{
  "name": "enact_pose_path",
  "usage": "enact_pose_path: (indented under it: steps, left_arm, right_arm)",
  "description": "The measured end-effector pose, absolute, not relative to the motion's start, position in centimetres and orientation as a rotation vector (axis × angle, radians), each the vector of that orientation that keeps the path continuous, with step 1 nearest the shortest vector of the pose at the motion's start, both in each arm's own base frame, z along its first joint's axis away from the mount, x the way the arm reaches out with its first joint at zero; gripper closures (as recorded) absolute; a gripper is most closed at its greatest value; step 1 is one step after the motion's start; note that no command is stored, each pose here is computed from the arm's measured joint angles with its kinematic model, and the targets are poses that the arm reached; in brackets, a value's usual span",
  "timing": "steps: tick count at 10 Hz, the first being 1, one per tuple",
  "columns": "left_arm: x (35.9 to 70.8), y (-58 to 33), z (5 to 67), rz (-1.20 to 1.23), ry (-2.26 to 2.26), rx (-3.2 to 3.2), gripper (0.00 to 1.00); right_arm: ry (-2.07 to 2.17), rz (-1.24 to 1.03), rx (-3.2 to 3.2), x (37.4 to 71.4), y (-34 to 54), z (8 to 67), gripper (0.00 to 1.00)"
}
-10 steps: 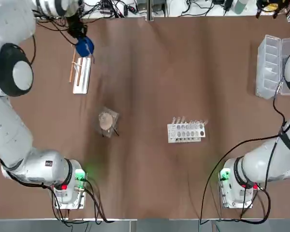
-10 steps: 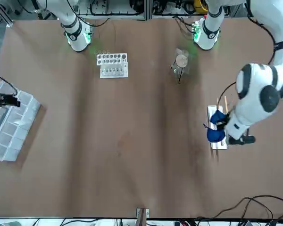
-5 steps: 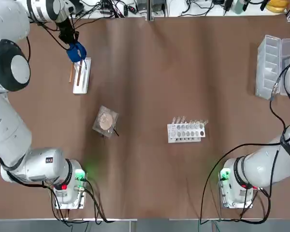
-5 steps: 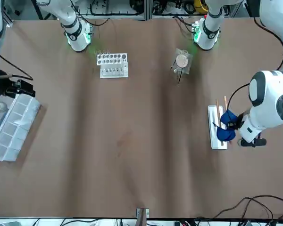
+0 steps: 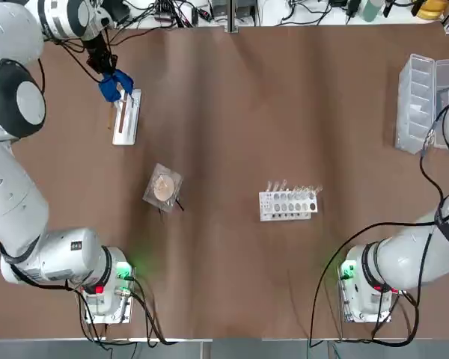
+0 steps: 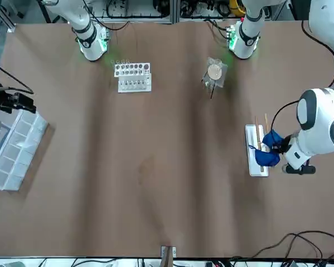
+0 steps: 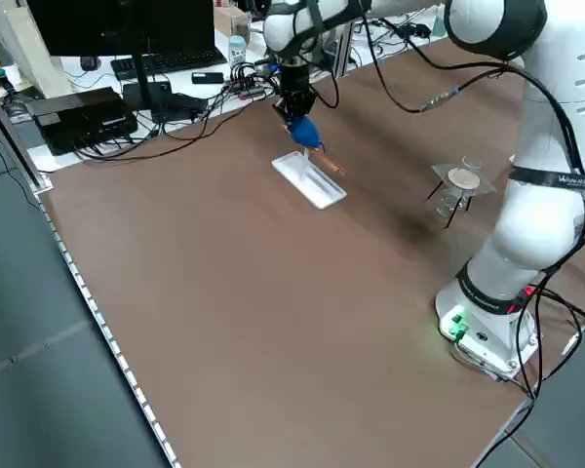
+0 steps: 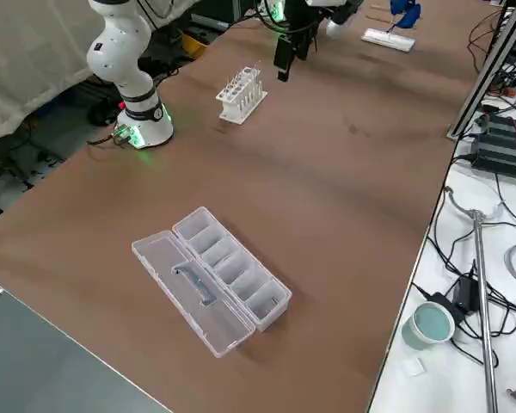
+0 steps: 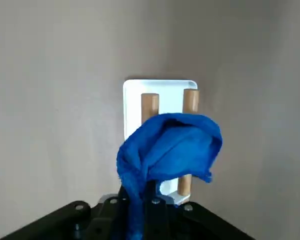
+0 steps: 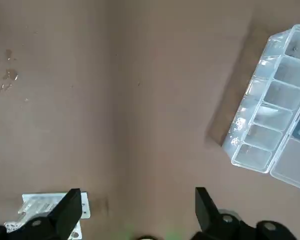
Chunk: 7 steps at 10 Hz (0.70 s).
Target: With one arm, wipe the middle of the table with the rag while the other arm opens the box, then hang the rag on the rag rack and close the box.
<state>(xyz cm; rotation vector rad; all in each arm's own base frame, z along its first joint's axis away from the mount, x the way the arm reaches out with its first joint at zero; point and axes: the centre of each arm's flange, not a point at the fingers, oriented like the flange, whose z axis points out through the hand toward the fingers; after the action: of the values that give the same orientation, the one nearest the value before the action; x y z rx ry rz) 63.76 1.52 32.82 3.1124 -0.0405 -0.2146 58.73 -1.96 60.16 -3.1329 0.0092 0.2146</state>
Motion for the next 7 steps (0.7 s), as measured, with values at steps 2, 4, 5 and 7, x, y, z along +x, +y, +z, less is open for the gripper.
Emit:
enact_pose_path:
  steps: [2,4,5,7]
  left_arm:
    - [63.8,1.4,32.4,-0.224,-0.046,3.11,0.82]
    - [63.8,1.4,32.3,-0.228,-0.047,3.11,0.61]
    - [63.8,1.4,32.2,-0.231,-0.048,3.109,0.47]
    - [63.8,1.4,32.0,-0.235,-0.048,3.109,0.33]
  right_arm:
    - [0.015,0.201,-3.136,58.8,-2.3,60.1,0.0]
    - [0.038,0.204,-3.12,58.9,-3.8,59.6,0.0]
    - [0.055,0.201,-3.119,59.0,-4.8,59.4,0.0]
    - [0.042,0.185,-3.139,59.2,-4.6,59.5,0.0]
